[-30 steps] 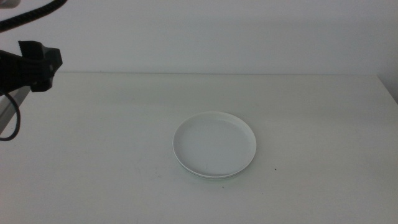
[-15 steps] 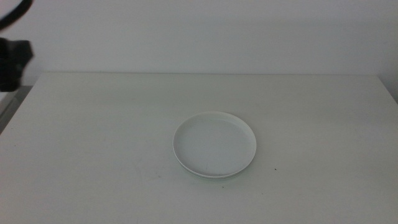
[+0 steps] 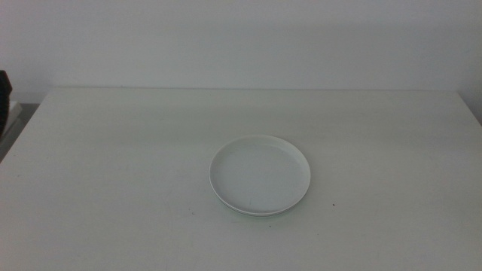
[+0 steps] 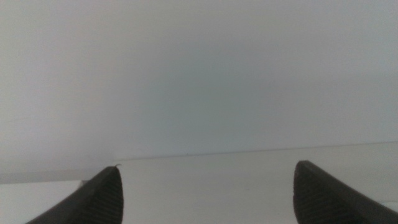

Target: Stack the three bowls on top of each other.

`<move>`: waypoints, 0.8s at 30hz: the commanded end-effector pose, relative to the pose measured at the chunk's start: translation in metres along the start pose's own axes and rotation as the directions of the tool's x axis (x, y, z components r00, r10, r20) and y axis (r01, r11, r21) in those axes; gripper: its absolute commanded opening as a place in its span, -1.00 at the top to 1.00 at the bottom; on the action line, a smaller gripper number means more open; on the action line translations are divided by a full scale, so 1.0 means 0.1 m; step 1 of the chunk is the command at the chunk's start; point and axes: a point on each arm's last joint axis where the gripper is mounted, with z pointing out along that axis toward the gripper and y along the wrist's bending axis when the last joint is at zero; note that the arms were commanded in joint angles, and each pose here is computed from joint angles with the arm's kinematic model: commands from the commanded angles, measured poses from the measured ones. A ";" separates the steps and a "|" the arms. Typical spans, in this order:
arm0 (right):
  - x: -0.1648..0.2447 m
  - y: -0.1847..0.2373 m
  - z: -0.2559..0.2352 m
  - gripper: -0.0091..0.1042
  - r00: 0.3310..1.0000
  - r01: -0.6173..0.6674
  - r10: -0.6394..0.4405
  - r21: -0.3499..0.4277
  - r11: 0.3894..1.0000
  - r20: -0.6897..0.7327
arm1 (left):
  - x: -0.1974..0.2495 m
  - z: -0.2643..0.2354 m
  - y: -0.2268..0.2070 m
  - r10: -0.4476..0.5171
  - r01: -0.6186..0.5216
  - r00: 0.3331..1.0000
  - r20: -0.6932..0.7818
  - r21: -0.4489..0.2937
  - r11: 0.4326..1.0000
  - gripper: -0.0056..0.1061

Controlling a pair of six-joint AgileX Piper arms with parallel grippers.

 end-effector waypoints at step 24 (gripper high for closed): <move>1.05 -0.15 -0.28 -0.80 0.987 0.156 -0.154 0.049 0.987 -0.057 | 1.31 -0.51 -0.01 0.044 -0.043 0.996 0.081 -0.015 0.999 -0.78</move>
